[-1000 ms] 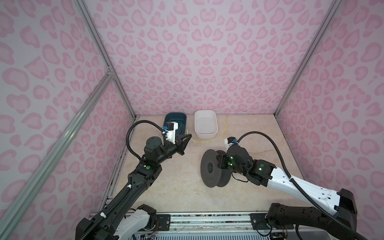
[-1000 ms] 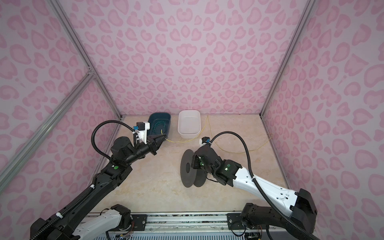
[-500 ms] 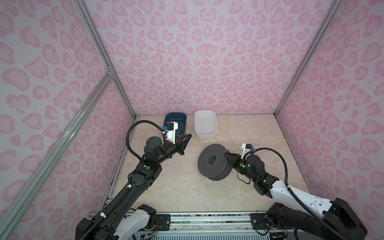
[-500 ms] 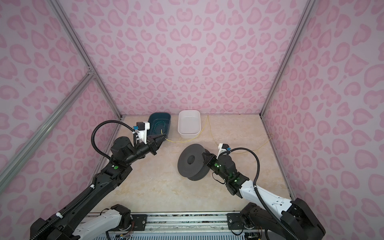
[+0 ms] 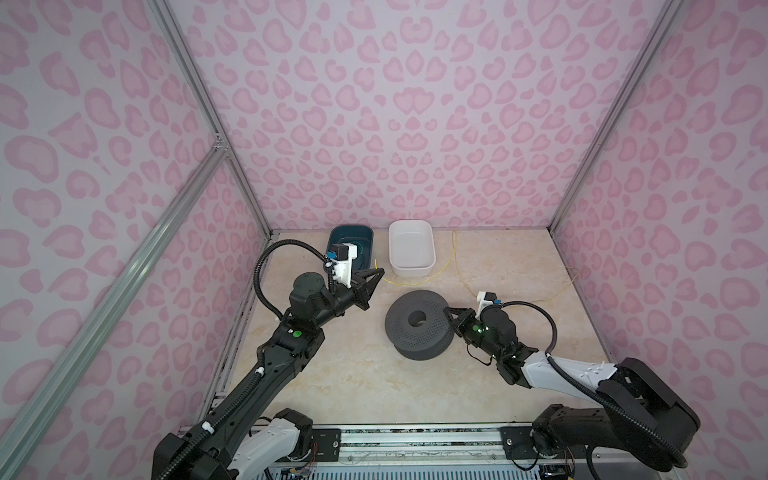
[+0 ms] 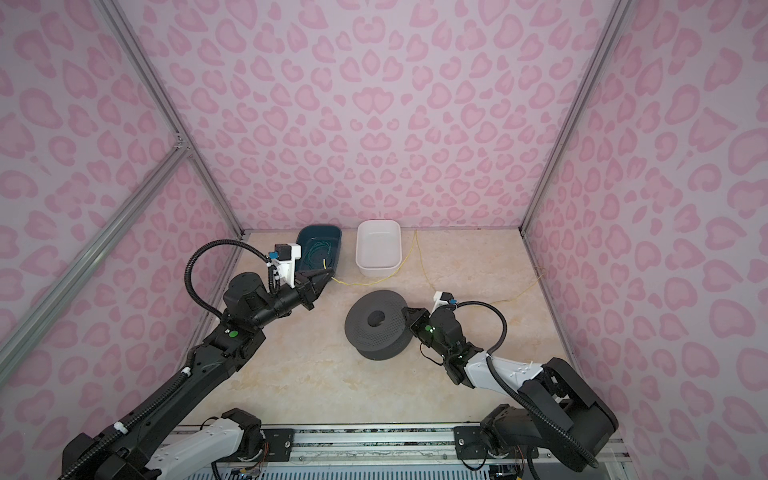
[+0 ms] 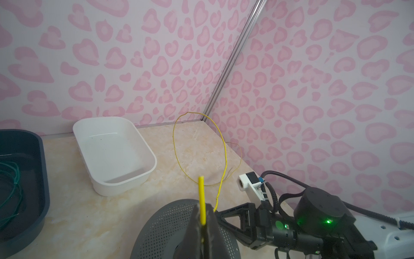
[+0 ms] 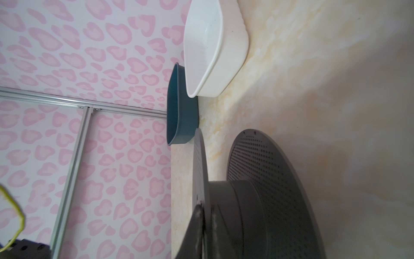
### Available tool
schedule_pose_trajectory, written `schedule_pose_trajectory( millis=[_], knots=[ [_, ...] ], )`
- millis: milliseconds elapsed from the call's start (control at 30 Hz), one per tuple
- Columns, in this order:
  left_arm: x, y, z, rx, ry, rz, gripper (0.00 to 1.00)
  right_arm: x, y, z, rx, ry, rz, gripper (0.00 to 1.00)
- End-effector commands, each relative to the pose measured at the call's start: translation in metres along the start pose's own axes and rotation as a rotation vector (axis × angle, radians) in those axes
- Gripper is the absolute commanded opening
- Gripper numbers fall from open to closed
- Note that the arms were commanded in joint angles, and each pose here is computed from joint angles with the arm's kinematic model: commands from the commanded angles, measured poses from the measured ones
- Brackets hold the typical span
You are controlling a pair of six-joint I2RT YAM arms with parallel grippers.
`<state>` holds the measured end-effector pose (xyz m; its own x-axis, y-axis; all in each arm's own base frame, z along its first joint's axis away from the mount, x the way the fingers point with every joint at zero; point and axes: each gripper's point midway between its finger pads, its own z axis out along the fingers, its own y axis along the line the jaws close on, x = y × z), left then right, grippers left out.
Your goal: Wrap the cables
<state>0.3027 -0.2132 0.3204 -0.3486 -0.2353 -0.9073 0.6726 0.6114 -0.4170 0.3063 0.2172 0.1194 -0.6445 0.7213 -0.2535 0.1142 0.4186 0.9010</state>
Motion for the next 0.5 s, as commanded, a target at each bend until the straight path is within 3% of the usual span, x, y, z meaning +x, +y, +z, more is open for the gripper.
schedule_pose_trajectory(
  millis=[0, 67, 133, 233, 467],
  knots=[
    [-0.011, -0.007, -0.002, 0.023, -0.032, 0.01, 0.03, 0.002, -0.02, -0.002, 0.049, -0.004, 0.016, 0.11],
    [-0.011, -0.007, -0.001, 0.027, -0.029, 0.005, 0.04, 0.005, -0.015, -0.003, -0.011, -0.005, 0.032, 0.13],
    [-0.009, -0.007, 0.0, 0.03, -0.023, 0.001, 0.03, 0.009, -0.02, 0.001, 0.015, 0.022, 0.032, 0.16],
    [-0.009, -0.008, 0.0, 0.031, -0.025, -0.002, 0.03, 0.012, -0.028, -0.001, 0.059, 0.024, 0.033, 0.37],
    [-0.012, -0.01, -0.002, 0.031, -0.035, 0.0, 0.04, -0.007, -0.051, -0.034, 0.247, -0.04, -0.004, 0.58]
  ],
)
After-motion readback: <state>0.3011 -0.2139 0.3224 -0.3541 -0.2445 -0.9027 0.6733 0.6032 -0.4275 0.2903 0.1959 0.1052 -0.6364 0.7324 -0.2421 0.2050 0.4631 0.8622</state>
